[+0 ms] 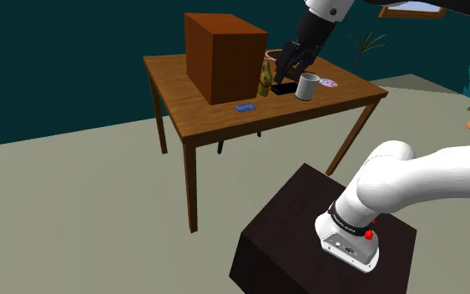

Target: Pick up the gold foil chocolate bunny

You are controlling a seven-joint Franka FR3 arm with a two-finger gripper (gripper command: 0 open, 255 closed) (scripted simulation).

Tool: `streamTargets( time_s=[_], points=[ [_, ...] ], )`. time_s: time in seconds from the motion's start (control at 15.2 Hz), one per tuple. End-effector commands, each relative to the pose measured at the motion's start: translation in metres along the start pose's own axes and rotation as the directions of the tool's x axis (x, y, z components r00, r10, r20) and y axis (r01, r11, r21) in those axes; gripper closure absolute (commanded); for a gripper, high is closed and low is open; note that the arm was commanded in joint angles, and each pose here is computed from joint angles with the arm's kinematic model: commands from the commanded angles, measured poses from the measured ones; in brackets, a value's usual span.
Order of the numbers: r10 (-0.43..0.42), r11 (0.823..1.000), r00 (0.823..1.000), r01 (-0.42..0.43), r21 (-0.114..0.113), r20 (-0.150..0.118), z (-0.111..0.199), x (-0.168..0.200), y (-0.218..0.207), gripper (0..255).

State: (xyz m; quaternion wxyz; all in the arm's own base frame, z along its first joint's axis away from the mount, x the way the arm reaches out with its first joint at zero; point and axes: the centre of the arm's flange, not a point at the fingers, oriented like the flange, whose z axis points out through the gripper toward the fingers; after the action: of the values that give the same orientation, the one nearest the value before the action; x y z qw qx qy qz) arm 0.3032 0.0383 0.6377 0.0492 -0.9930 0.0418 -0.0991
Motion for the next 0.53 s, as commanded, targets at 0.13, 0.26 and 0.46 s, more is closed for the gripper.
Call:
streamTargets(
  time_s=[0.13, 0.26, 0.46],
  points=[
    [0.005, 1.0, 1.0, -0.005, -0.02, -0.009, 0.011, 0.014, 0.015, 0],
    [0.009, 0.999, 1.0, -0.01, -0.041, -0.018, 0.022, 0.028, 0.03, 0],
    [0.016, 0.997, 0.999, -0.018, -0.071, -0.032, 0.038, 0.049, 0.054, 0]
  ],
)
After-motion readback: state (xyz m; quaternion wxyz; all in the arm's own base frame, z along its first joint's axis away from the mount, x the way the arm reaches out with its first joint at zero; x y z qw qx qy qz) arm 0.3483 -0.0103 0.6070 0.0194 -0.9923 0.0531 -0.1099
